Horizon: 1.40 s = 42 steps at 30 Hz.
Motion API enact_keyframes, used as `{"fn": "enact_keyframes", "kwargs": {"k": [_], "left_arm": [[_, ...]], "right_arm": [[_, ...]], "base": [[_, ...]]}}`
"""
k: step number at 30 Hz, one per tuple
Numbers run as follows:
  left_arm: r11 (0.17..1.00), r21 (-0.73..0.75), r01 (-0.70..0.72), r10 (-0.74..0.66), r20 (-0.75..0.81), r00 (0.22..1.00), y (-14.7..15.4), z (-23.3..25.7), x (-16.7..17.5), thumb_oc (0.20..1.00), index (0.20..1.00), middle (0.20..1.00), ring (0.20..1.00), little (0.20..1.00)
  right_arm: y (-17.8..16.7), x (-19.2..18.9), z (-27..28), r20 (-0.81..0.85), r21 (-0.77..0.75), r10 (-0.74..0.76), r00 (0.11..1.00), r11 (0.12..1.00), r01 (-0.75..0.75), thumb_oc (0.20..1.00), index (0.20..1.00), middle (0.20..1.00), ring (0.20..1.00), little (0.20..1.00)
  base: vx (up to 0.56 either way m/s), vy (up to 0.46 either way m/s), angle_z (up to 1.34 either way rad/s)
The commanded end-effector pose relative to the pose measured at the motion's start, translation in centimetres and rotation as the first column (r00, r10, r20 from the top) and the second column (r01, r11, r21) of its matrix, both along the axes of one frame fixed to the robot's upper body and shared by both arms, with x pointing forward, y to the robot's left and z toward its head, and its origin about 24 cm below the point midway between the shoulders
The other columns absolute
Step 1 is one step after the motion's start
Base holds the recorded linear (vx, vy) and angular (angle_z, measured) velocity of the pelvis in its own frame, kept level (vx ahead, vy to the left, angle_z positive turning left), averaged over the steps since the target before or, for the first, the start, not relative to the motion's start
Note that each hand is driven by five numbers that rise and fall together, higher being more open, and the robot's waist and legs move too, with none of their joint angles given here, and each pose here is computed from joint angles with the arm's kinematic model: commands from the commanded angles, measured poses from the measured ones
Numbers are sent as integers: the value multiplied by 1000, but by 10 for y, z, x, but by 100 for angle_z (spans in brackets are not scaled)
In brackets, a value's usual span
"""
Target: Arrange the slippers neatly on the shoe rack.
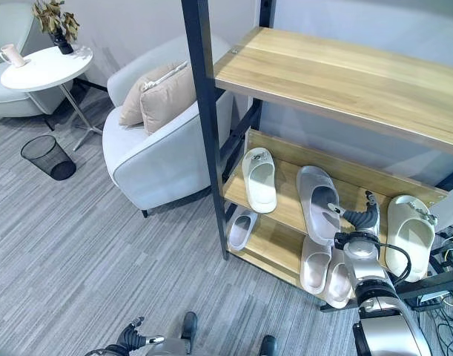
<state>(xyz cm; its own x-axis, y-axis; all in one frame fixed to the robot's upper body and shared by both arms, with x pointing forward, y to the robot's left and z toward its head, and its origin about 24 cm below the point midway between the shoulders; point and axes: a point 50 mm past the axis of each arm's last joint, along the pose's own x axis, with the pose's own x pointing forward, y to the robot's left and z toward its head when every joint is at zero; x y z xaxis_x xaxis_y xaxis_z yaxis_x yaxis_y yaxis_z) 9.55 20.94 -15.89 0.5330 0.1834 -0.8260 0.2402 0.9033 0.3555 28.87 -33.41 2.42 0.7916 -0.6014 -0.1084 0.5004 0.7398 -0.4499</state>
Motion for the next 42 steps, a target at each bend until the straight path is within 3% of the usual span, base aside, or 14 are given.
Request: {"fn": "enact_keyframes", "kwargs": {"k": [1, 6, 12, 31, 32, 33, 42], "left_arm": [[1000, 5, 18, -18, -41, 999, 0, -2, 3, 1000, 1000, 1000, 1000, 1000], [999, -2, 33, -33, -54, 998, -3, -3, 0, 1000, 1000, 1000, 1000, 1000], [1000, 6, 19, -19, -38, 999, -1, -2, 2, 1000, 1000, 1000, 1000, 1000], [997, 15, 82, -83, 50, 995, -6, 5, 26, 1000, 1000, 1000, 1000, 1000], [996, 17, 86, -87, 57, 995, -6, 5, 28, 1000, 1000, 1000, 1000, 1000], [996, 19, 90, -91, 61, 994, -7, 6, 29, 1000, 1000, 1000, 1000, 1000], [997, -12, 77, -76, 109, 991, -13, 11, 45, 1000, 1000, 1000, 1000, 1000]], "right_arm": [[0, 14, 19, 42, -46, 46, 998, 998, -44, 1000, 1000, 1000, 1000, 1000], [-1, 21, 16, -64, -80, 61, 996, 995, -66, 1000, 1000, 1000, 1000, 1000], [-3, 28, 24, -79, -108, 46, 996, 993, -54, 1000, 1000, 1000, 1000, 1000], [-44, 38, 92, 6, -239, -56, 998, 969, 55, 1000, 1000, 1000, 1000, 1000], [-43, 39, 93, 5, -252, -50, 999, 966, 50, 498, 498, 498, 498, 498], [-42, 40, 94, 8, -260, -45, 999, 964, 46, 200, 200, 200, 200, 200], [-19, 41, 67, 8, -240, -17, 1000, 970, 18, 200, 200, 200, 200, 200]], "base": [[0, 0, 0], [0, 0, 0], [5, 2, 0], [-3, 6, 6], [0, 3, 13], [-1, 3, 10], [0, 0, 1]]}}
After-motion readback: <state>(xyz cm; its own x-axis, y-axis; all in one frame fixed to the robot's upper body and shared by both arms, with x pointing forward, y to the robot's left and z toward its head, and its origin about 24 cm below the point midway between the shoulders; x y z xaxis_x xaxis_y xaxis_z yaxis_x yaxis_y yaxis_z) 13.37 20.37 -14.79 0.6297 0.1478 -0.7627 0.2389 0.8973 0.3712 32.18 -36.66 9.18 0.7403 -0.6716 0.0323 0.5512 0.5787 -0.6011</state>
